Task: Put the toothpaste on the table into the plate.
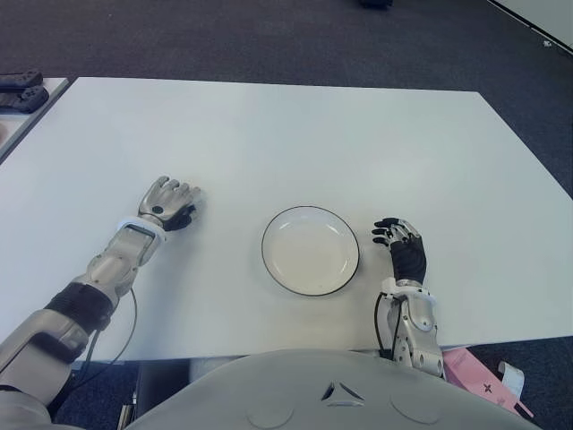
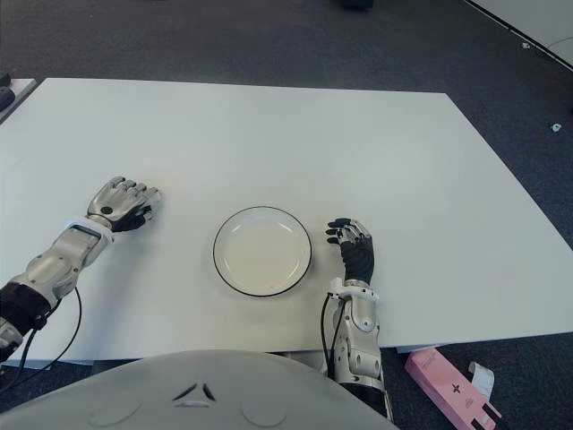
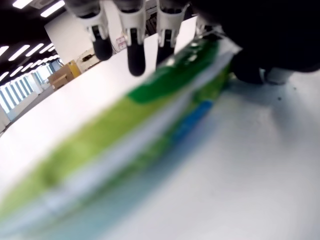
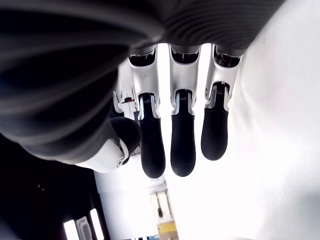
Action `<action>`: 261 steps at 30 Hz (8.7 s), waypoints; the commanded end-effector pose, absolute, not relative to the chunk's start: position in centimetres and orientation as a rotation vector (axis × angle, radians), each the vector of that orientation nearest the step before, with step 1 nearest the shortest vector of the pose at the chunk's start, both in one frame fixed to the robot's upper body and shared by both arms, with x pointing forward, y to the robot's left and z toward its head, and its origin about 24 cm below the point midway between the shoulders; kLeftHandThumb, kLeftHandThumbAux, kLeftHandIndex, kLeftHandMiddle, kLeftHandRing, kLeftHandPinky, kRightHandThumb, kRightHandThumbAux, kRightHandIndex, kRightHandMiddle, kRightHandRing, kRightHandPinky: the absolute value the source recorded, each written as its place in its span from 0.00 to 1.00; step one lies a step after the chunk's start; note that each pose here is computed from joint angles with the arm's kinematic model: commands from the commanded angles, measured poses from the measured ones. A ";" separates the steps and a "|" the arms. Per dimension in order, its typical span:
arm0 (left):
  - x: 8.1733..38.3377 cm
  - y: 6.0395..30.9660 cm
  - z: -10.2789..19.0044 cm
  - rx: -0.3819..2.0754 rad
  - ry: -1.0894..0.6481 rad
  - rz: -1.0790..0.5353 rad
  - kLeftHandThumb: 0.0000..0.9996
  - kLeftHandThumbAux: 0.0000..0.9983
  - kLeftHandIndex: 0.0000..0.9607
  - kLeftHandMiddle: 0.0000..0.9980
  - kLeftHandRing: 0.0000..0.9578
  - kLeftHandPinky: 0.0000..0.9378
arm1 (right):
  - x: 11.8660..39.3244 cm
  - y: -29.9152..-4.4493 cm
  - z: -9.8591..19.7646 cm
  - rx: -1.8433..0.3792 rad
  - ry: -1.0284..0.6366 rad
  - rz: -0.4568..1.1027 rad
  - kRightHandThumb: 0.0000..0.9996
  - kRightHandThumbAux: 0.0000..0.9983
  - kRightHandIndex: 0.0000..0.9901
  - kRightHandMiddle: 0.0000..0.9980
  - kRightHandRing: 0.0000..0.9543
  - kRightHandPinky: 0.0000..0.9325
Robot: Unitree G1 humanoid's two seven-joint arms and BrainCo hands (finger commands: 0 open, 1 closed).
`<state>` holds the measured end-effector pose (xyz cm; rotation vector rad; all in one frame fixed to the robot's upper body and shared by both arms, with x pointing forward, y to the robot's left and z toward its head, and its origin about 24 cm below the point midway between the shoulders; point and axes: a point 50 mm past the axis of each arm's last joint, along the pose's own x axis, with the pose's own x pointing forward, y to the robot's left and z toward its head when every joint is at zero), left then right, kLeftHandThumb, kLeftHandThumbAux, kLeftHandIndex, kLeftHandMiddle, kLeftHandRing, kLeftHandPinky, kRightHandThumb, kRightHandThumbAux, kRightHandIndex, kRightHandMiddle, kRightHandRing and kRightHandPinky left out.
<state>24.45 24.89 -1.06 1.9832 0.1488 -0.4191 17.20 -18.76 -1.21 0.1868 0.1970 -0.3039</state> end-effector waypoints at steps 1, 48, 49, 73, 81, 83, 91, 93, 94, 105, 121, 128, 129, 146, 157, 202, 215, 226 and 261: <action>21.1 25.1 -4.5 1.912 0.275 -0.534 0.73 0.59 0.44 0.54 0.58 0.62 | 16.5 -18.6 -2.5 0.209 0.275 -0.324 0.71 0.72 0.43 0.49 0.51 0.54; 22.5 25.3 -3.5 1.759 0.133 -0.273 0.85 0.67 0.42 0.55 0.87 0.89 | 17.1 -18.7 -2.7 0.208 0.265 -0.323 0.71 0.72 0.43 0.49 0.51 0.54; 22.5 25.3 -3.5 1.758 0.128 -0.265 0.85 0.67 0.42 0.55 0.87 0.89 | 17.1 -18.7 -2.7 0.208 0.266 -0.324 0.71 0.72 0.43 0.49 0.51 0.54; 24.1 23.1 2.9 1.680 -0.196 -0.001 0.85 0.67 0.42 0.56 0.91 0.94 | 17.4 -18.4 -2.7 0.205 0.269 -0.313 0.71 0.72 0.43 0.50 0.51 0.54; 24.3 21.5 5.8 1.668 -0.352 0.100 0.85 0.67 0.42 0.56 0.93 0.95 | 17.5 -18.1 -2.7 0.196 0.278 -0.308 0.71 0.72 0.43 0.51 0.52 0.54; 24.3 21.4 6.0 1.667 -0.360 0.106 0.85 0.67 0.42 0.56 0.93 0.95 | 17.5 -18.1 -2.7 0.196 0.278 -0.308 0.71 0.72 0.43 0.51 0.52 0.54; 24.1 19.7 7.9 1.591 -0.461 0.160 0.85 0.67 0.42 0.56 0.93 0.95 | 17.7 -17.9 -2.7 0.206 0.268 -0.306 0.71 0.72 0.43 0.50 0.52 0.54; 24.0 19.3 8.1 1.559 -0.471 0.167 0.85 0.67 0.42 0.56 0.92 0.94 | 17.7 -17.9 -2.7 0.208 0.265 -0.303 0.71 0.72 0.43 0.50 0.52 0.54; 23.9 19.1 8.1 1.549 -0.476 0.168 0.85 0.67 0.42 0.56 0.92 0.94 | 17.7 -17.9 -2.7 0.209 0.264 -0.302 0.71 0.72 0.43 0.50 0.52 0.54; 23.2 16.6 9.7 1.451 -0.566 0.152 0.85 0.67 0.42 0.55 0.90 0.92 | 17.8 -17.8 -2.8 0.224 0.262 -0.300 0.71 0.72 0.43 0.50 0.52 0.54; 23.4 19.6 9.1 1.447 -0.204 -0.165 0.72 0.69 0.46 0.79 0.84 0.81 | 17.8 -17.8 -2.8 0.226 0.265 -0.295 0.71 0.72 0.43 0.50 0.52 0.54; 25.3 23.8 7.4 1.531 0.047 -0.296 0.71 0.69 0.45 0.69 0.70 0.63 | 17.7 -17.8 -2.9 0.216 0.268 -0.306 0.71 0.72 0.43 0.49 0.52 0.54; 25.3 24.1 7.3 1.537 0.062 -0.304 0.71 0.69 0.45 0.67 0.68 0.61 | 17.7 -17.8 -2.9 0.216 0.269 -0.307 0.71 0.72 0.43 0.49 0.52 0.54; 25.5 28.6 6.7 1.618 0.448 -0.486 0.57 0.25 0.08 0.25 0.27 0.30 | 17.5 -17.9 -3.0 0.237 0.275 -0.312 0.71 0.72 0.43 0.50 0.52 0.54; 25.7 29.5 5.6 1.623 0.598 -0.535 0.55 0.18 0.00 0.16 0.19 0.23 | 17.4 -18.0 -2.9 0.219 0.274 -0.300 0.71 0.72 0.43 0.50 0.52 0.54; 23.6 30.0 3.7 1.409 0.860 -0.908 0.52 0.18 0.00 0.01 0.00 0.00 | 16.9 -18.0 -2.8 0.206 0.292 -0.317 0.71 0.72 0.43 0.51 0.52 0.54; 22.0 29.0 3.8 1.337 0.798 -0.949 0.54 0.18 0.00 0.00 0.00 0.00 | 16.7 -18.1 -2.7 0.212 0.300 -0.325 0.71 0.72 0.43 0.51 0.52 0.54; 20.5 27.0 3.7 1.387 0.730 -0.909 0.55 0.18 0.00 0.00 0.00 0.00 | 16.4 -18.1 -2.7 0.208 0.305 -0.325 0.71 0.72 0.43 0.51 0.52 0.54; 18.8 23.1 -3.8 1.672 0.399 -0.512 0.47 0.13 0.00 0.01 0.00 0.00 | 16.3 -18.2 -2.8 0.187 0.306 -0.317 0.71 0.72 0.43 0.51 0.51 0.54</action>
